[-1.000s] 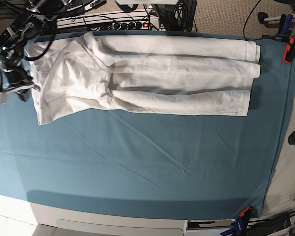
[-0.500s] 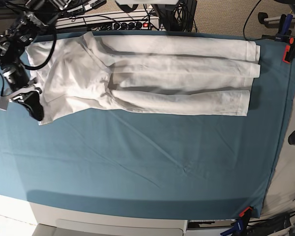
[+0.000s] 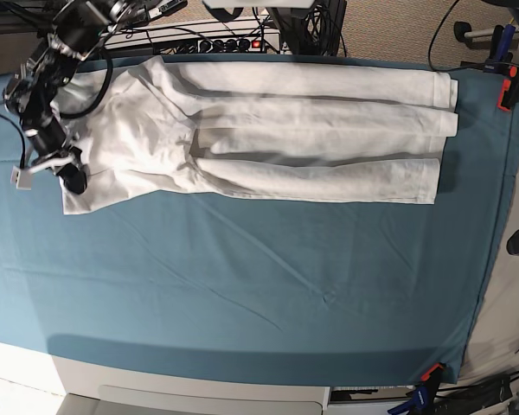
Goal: Fold the T-shirt properly
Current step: 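Move the right gripper to the collar end corner and grasp it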
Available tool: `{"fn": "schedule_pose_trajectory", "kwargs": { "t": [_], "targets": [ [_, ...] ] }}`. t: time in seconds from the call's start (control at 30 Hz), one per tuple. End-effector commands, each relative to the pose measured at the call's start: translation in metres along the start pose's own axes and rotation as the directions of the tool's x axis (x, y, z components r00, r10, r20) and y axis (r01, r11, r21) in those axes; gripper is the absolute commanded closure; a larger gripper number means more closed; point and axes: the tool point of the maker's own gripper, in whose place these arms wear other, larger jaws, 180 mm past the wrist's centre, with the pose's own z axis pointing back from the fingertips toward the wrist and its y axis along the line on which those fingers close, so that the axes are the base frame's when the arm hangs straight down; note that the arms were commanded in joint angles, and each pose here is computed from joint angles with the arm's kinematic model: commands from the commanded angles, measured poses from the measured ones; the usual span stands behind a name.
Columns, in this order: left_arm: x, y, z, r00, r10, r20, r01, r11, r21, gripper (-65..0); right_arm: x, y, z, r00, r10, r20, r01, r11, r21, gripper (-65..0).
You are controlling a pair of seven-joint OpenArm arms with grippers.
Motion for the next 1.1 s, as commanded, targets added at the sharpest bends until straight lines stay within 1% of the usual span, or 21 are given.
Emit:
{"fn": "schedule_pose_trajectory", "kwargs": {
  "t": [0.0, 0.17, 0.33, 0.4, 0.43, 0.5, 0.6, 0.67, 0.73, 0.77, 0.83, 0.9, 0.97, 1.03, 1.07],
  "targets": [
    [0.022, -0.004, 0.014, 0.998, -0.036, 0.055, 0.036, 0.999, 0.004, -17.2, 0.019, -0.003, 0.001, 0.999, 0.013, 0.051, -0.013, 1.000, -0.005, 0.0],
    [0.022, -0.004, 0.014, 0.998, -0.036, 0.055, 0.036, 0.999, 0.004, -17.2, 0.017, -0.014, -0.008, 0.999, -0.014, 0.039, 0.015, 0.999, -0.034, 0.0],
    [0.022, -0.004, 0.014, 0.998, -0.036, 0.055, 0.036, 0.999, 0.004, -17.2, 0.019, -0.012, -0.007, 0.999, -0.022, 0.048, 0.023, 0.999, -0.023, 0.0],
    [0.022, -0.004, 0.014, 0.998, -0.036, 0.055, 0.036, 0.999, 0.004, -17.2, 0.024, -0.003, -0.007, 0.996, -0.060, 0.068, 0.059, 0.998, 0.030, 0.0],
    [0.022, -0.004, 0.014, 0.998, -0.036, 0.055, 0.036, 0.999, 0.004, -17.2, 0.027, 0.005, -0.006, 0.994, -0.079, 0.078, 0.073, 0.994, 0.079, 0.0],
    [0.022, -0.004, 0.014, 0.998, -0.036, 0.055, 0.036, 0.999, 0.004, -17.2, 0.030, 0.023, -0.003, 0.990, -0.116, 0.081, 0.101, 0.979, 0.179, 0.0],
    [0.022, -0.004, 0.014, 0.998, -0.036, 0.055, 0.036, 0.999, 0.004, -17.2, 0.033, 0.051, 0.004, 0.988, -0.151, 0.040, 0.131, 0.940, 0.315, 0.0],
    [0.022, -0.004, 0.014, 0.998, -0.036, 0.055, 0.036, 0.999, 0.004, -17.2, 0.039, 0.070, 0.013, 0.987, -0.154, 0.035, 0.127, 0.906, 0.404, 0.0],
    [0.022, -0.004, 0.014, 0.998, -0.036, 0.054, 0.036, 0.999, 0.004, -17.6, 0.048, 0.092, 0.026, 0.989, -0.139, 0.045, 0.099, 0.863, 0.496, 0.0],
    [0.022, -0.004, 0.014, 0.998, -0.036, 0.054, 0.036, 0.999, 0.004, -19.0, 0.057, 0.099, 0.031, 0.989, -0.127, 0.074, 0.071, 0.855, 0.513, 0.0],
    [0.020, -0.005, 0.013, 0.997, -0.049, 0.052, 0.049, 0.999, 0.000, -23.5, 0.067, 0.109, 0.038, 0.991, -0.070, 0.112, 0.003, 0.857, 0.515, 0.0],
    [0.016, -0.005, 0.009, 0.998, -0.041, 0.046, 0.042, 0.999, -0.006, -27.9, 0.077, 0.122, 0.048, 0.988, -0.002, 0.155, -0.079, 0.855, 0.513, 0.0],
    [0.006, -0.003, 0.005, 0.999, -0.026, 0.030, 0.027, 1.000, -0.011, -29.9, 0.081, 0.135, 0.059, 0.981, 0.071, 0.183, -0.156, 0.849, 0.505, -0.1],
    [-0.011, 0.001, 0.001, 1.000, -0.002, 0.000, 0.002, 1.000, -0.011, -29.8, 0.079, 0.145, 0.068, 0.971, 0.136, 0.195, -0.218, 0.840, 0.496, -6.1],
    [-0.022, 0.003, -0.001, 1.000, 0.017, -0.020, -0.017, 1.000, -0.008, -29.9, 0.075, 0.150, 0.072, 0.967, 0.164, 0.193, -0.240, 0.836, 0.493, -8.1]
  ]
}}
